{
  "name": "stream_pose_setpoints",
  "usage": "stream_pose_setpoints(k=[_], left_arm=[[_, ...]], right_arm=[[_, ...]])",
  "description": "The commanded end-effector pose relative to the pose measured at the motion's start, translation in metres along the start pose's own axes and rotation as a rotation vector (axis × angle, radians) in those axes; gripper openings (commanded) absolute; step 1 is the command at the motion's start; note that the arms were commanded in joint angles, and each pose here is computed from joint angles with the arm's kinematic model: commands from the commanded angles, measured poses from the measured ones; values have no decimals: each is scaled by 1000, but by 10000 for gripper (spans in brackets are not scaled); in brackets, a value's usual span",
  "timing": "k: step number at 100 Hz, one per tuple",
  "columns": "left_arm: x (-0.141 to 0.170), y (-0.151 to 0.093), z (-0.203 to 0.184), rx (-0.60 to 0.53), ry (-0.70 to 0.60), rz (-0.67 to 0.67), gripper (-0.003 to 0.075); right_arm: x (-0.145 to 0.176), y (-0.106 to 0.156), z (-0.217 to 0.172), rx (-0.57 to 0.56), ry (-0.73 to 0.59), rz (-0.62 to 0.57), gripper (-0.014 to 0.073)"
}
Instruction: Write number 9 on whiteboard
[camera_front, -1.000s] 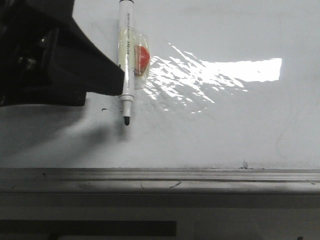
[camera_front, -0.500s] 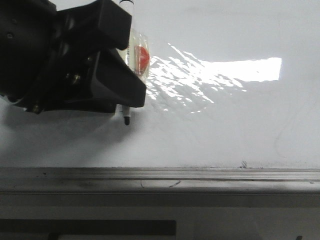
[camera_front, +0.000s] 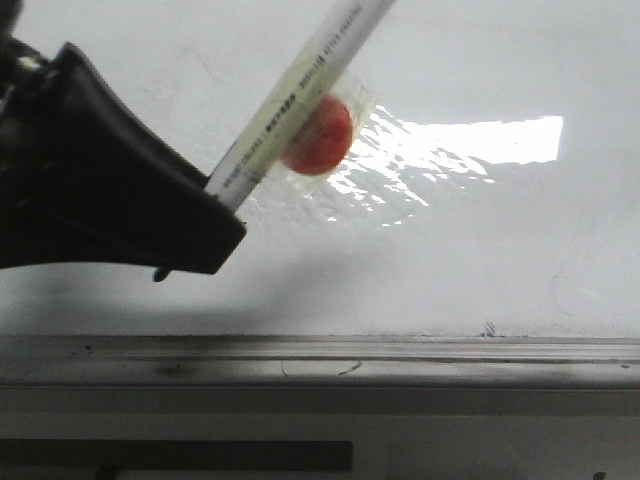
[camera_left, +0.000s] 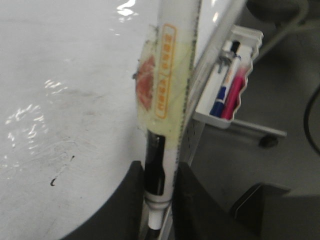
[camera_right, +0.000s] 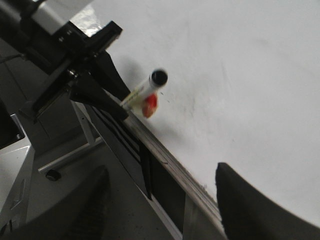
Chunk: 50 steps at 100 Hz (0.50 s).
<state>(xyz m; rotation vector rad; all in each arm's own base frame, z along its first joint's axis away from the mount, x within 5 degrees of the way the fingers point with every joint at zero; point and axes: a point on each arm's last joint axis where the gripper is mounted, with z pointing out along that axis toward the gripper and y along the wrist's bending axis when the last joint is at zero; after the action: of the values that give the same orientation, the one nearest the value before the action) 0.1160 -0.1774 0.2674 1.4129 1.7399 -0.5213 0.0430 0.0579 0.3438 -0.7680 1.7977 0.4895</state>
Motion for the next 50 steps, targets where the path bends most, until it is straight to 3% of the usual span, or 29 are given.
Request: stream_pose_setpoints(k=[1,34,50], left_arm=[[-10,1,-13,-22,-35,166,-20],[-10,1,-14,-24,-38,269,-20],[-10,1,-14,-29,-41,289,-20]], right_arm=[[-20,-1,1,-32,-122,-67,400],[-22,-2,29,-243,-58,-161,401],[-22,-7,55,-292,-11,-180,401]])
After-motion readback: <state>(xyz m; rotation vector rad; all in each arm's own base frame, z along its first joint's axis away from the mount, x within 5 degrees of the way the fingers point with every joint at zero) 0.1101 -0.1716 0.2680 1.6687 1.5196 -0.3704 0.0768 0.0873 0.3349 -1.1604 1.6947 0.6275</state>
